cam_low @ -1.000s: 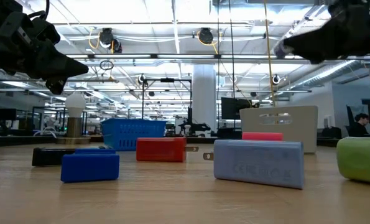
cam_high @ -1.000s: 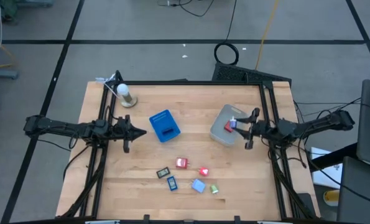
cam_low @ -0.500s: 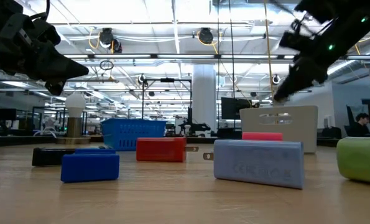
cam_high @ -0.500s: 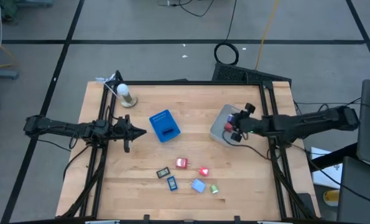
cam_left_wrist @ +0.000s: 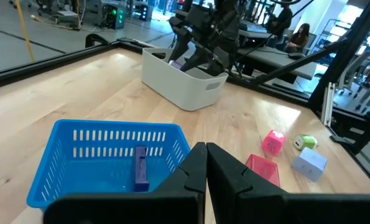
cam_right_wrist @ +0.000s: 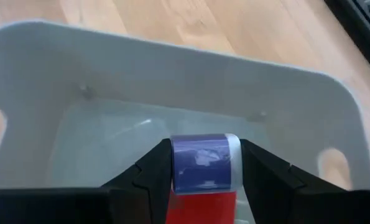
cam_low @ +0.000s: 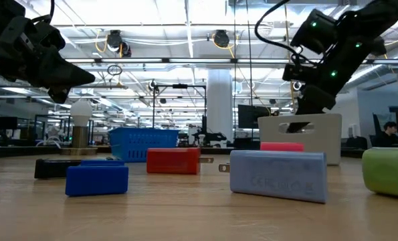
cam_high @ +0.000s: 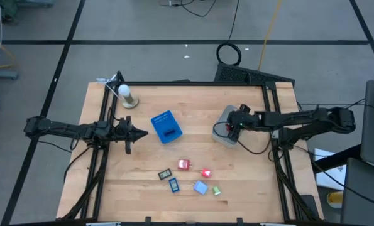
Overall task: Pick & Place Office items
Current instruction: Put the violet charger adapter into the gray bin
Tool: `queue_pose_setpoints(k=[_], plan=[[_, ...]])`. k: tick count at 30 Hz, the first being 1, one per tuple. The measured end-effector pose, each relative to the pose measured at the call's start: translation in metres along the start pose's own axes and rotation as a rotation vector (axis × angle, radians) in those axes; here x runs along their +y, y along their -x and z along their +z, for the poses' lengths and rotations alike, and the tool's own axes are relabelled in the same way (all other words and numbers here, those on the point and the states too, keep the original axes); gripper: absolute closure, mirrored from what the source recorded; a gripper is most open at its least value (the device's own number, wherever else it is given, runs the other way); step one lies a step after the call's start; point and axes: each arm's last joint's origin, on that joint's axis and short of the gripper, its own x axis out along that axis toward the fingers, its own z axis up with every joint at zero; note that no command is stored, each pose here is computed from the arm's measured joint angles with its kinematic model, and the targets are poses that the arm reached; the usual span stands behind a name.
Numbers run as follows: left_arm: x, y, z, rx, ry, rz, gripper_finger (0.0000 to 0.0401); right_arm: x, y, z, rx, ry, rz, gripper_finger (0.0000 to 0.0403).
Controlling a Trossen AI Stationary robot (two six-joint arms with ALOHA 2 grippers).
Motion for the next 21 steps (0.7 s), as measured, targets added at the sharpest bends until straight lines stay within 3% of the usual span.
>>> queue_pose_setpoints(k=[9,21], plan=[[0.0,0.0,-0.001,0.006,-0.004,0.002,0.0393,-0.005,-0.021,-0.001,0.062,0.003,0.065,0.0252],[0.0,0.0,-0.001,0.008,-0.004,0.001,0.0393,-0.007,-0.023,0.0,0.054,0.013,0.084,0.0203]])
